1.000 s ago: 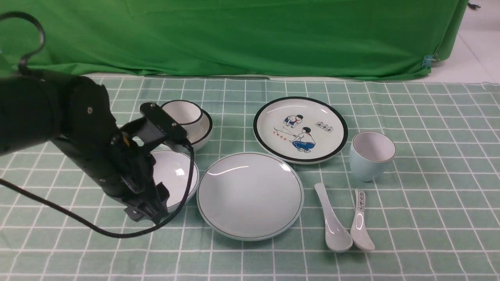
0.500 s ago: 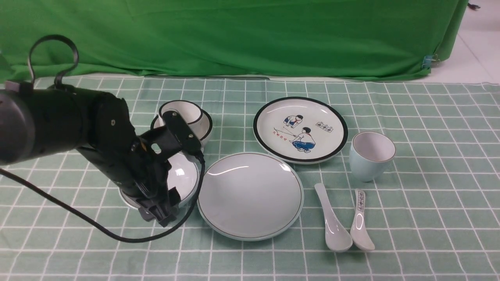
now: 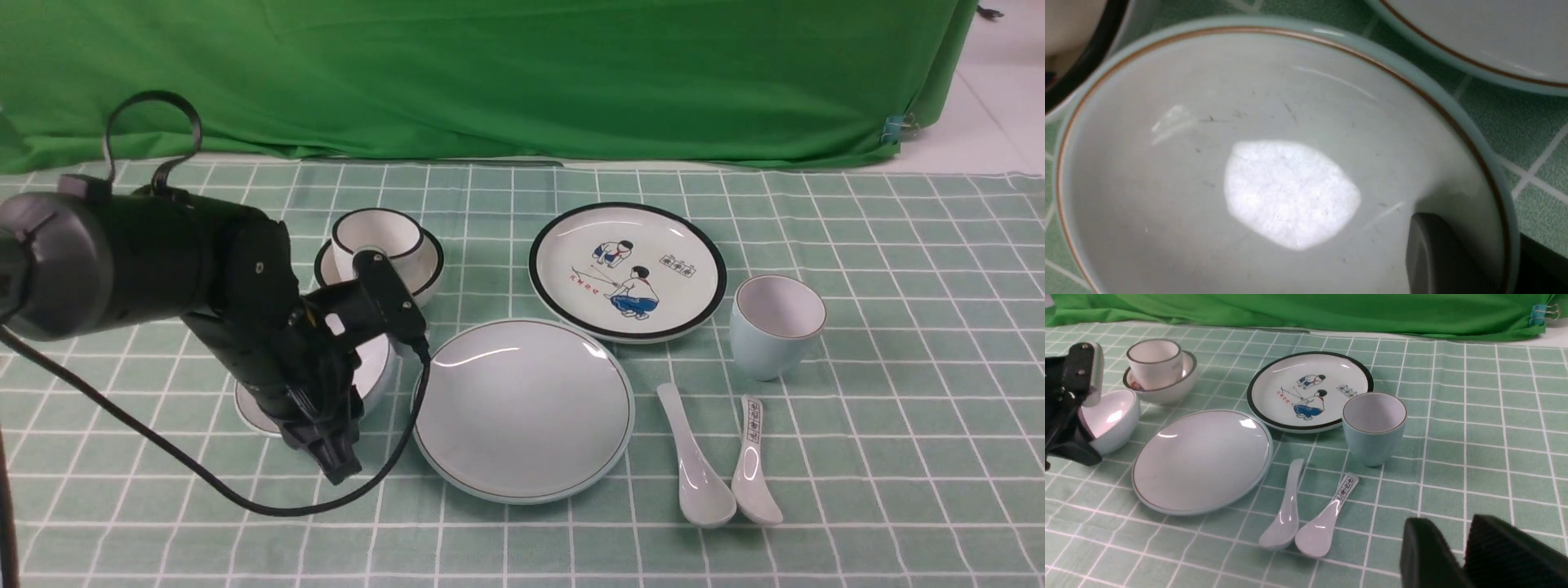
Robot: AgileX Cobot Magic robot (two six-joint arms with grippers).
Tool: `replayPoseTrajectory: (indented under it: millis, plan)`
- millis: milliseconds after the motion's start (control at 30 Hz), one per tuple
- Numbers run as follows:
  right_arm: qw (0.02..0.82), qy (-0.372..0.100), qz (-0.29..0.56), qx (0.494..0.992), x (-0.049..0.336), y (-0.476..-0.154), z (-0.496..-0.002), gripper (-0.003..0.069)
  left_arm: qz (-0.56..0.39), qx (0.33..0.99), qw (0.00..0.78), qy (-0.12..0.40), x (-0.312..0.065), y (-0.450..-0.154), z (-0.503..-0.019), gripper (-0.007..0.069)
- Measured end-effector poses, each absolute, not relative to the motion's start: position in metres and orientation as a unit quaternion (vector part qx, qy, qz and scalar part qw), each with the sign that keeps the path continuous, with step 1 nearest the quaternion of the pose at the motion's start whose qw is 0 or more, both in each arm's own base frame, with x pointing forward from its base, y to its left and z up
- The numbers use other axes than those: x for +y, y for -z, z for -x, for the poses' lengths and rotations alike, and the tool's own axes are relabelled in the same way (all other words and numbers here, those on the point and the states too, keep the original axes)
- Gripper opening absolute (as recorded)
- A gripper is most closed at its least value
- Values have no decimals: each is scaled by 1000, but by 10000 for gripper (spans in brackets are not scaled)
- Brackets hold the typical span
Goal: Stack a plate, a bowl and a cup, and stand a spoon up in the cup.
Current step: Use the left arm to grab a blue rice bowl, then use the left arm to put the blue rice bowl into the blue large plate in the middle
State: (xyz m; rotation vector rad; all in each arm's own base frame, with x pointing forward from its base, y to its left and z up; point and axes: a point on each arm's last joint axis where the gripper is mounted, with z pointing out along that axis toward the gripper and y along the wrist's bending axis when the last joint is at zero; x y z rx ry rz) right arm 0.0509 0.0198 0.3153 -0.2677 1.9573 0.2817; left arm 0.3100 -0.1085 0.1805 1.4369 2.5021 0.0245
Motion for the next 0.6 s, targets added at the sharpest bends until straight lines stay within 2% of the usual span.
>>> replayPoseTrajectory:
  millis: [167,333,433,600]
  plan:
    - [543,-103,133,823,19,-315,-51,195,-447,887,119,5,-107,-207,-293,24]
    - [543,-100,135,822,19,-315,-51,195,-482,857,183,13,-136,-246,-265,23]
    - [543,-100,135,822,19,-315,-51,195,-519,831,200,24,-162,-253,-255,23]
    - [542,-100,136,823,19,-315,-51,195,-572,793,205,27,-209,-249,-255,23]
